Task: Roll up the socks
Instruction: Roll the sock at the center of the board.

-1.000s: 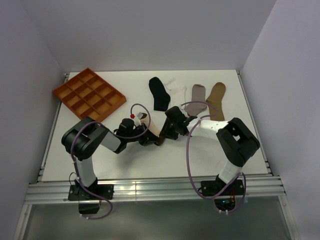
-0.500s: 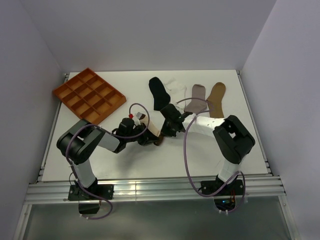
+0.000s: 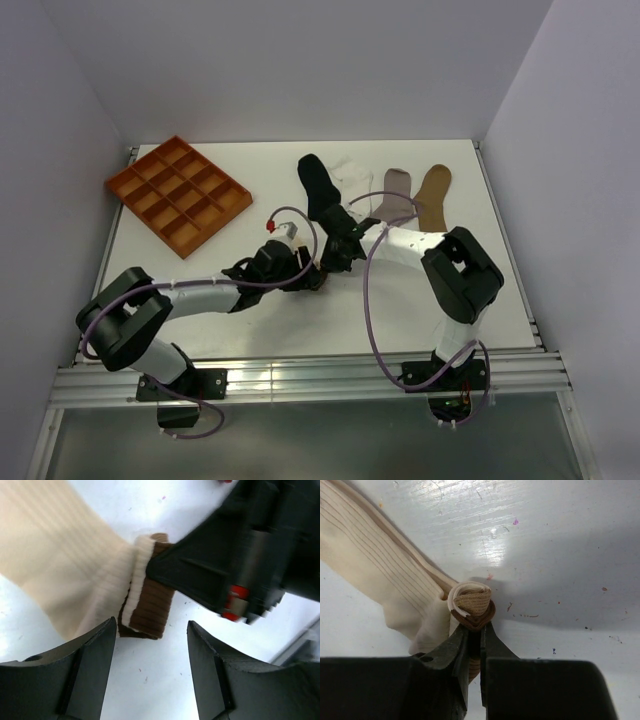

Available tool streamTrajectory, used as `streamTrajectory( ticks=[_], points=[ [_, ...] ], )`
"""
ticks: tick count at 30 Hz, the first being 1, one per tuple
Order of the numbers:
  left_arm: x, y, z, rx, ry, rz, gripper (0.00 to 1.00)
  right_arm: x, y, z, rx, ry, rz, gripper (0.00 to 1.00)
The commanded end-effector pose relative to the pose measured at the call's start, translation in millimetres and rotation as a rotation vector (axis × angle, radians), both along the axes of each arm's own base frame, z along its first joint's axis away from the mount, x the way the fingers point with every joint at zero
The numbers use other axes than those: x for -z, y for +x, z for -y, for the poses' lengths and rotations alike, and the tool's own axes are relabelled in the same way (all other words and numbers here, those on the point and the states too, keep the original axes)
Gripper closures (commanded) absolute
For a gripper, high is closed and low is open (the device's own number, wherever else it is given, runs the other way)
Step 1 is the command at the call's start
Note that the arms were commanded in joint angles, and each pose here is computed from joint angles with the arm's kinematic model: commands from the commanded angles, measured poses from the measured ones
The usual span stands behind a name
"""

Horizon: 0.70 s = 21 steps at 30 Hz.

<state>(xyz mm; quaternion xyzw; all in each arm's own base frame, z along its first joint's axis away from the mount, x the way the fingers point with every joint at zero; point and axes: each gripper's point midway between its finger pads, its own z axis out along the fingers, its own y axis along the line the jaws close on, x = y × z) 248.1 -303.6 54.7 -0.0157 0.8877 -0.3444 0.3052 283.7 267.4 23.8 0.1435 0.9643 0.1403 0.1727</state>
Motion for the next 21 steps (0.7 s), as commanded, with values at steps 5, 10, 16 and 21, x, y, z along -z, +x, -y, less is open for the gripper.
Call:
streamTrajectory(
  ticks=[5,10,16,21],
  points=[
    [-21,12,9,0.030,0.226,0.300,0.37,14,-7,16,-0.018,-0.104,-0.049,1.00],
    [-17,10,23,0.073,0.291,0.372,0.38,14,-8,15,-0.024,-0.105,-0.057,1.00],
    [-16,10,33,0.082,0.362,0.451,0.39,16,-10,12,-0.033,-0.091,-0.071,1.00],
    [-17,7,42,0.105,0.402,0.507,0.40,15,-11,11,-0.038,-0.086,-0.074,1.00]
  ],
)
